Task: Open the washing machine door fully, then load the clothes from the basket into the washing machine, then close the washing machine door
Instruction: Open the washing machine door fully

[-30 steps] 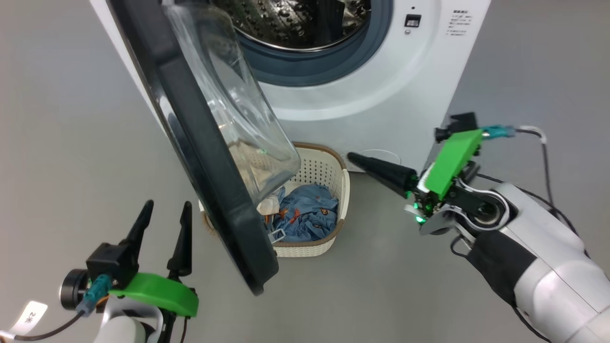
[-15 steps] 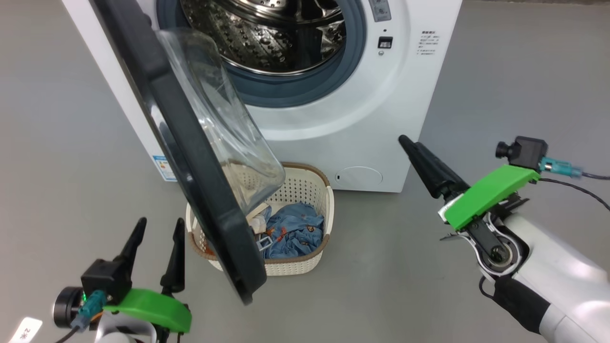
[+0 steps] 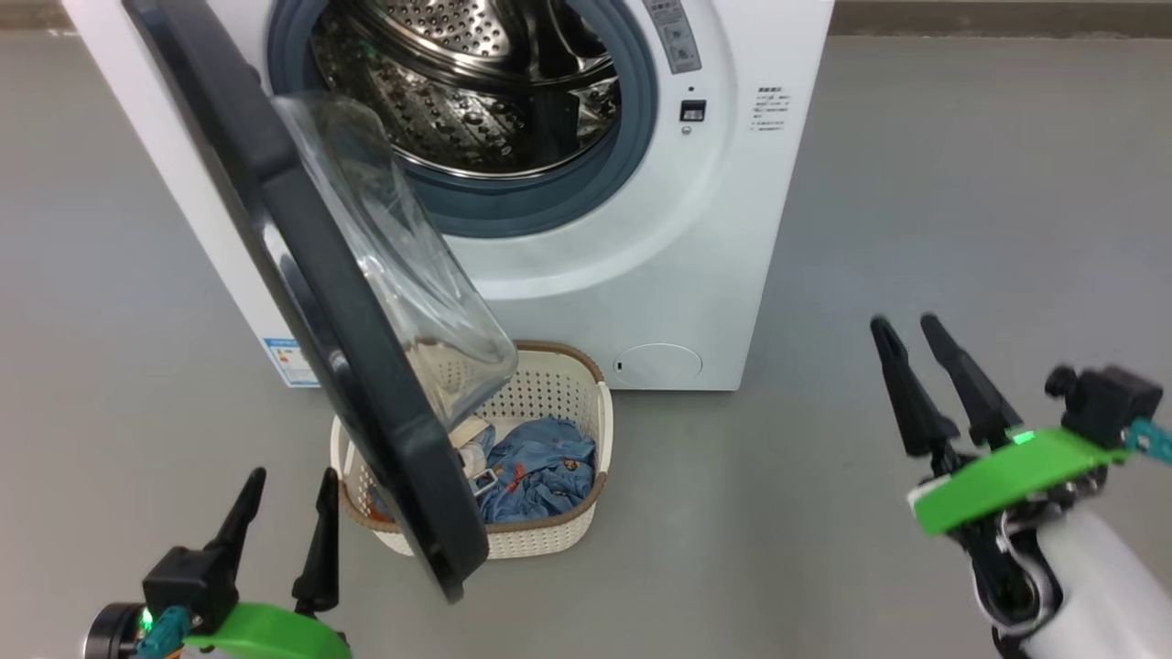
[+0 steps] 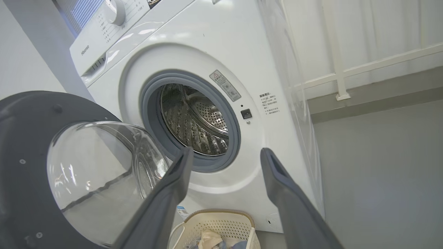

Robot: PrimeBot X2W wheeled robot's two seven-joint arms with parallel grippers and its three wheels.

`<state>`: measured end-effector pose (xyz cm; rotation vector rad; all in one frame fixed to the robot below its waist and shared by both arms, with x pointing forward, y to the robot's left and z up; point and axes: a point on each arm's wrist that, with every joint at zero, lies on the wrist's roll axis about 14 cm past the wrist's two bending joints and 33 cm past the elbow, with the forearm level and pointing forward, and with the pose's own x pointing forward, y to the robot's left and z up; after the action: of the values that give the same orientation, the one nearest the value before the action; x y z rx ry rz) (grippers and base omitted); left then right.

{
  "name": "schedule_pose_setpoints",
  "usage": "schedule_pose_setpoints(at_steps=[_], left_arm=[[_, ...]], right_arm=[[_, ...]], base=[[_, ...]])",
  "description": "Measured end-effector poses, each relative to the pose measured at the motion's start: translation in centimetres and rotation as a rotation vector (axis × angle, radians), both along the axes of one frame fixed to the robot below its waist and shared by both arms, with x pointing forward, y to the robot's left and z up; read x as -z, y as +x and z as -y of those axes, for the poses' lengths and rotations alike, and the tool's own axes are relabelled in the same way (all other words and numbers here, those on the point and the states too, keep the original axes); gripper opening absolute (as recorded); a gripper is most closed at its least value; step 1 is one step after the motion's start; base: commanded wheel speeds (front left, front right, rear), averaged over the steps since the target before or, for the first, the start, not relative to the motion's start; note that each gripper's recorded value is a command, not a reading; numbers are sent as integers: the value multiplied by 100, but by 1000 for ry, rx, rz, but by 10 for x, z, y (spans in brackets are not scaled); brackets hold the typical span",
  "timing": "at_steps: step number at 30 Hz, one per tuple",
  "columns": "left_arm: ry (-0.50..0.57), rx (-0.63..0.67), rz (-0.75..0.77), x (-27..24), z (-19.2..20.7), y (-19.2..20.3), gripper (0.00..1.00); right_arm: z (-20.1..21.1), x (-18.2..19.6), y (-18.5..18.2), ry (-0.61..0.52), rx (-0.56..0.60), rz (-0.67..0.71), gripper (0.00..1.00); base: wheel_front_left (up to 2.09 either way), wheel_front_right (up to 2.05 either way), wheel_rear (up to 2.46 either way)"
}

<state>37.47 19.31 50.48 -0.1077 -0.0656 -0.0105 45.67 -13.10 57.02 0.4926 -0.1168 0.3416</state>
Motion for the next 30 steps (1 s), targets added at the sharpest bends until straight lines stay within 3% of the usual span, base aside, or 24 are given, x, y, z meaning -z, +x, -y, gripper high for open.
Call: schedule_pose_setpoints(at_steps=[14, 30], left_arm=[[-2, -21, -9, 5, -1, -11, 100], [-27, -78, -23, 11, -6, -34, 100]], right_arm=[[38, 30, -58, -203, 177, 27, 100], [42, 52, -89, -251, 226, -22, 100]], base=[[0, 0, 0], [0, 0, 0]])
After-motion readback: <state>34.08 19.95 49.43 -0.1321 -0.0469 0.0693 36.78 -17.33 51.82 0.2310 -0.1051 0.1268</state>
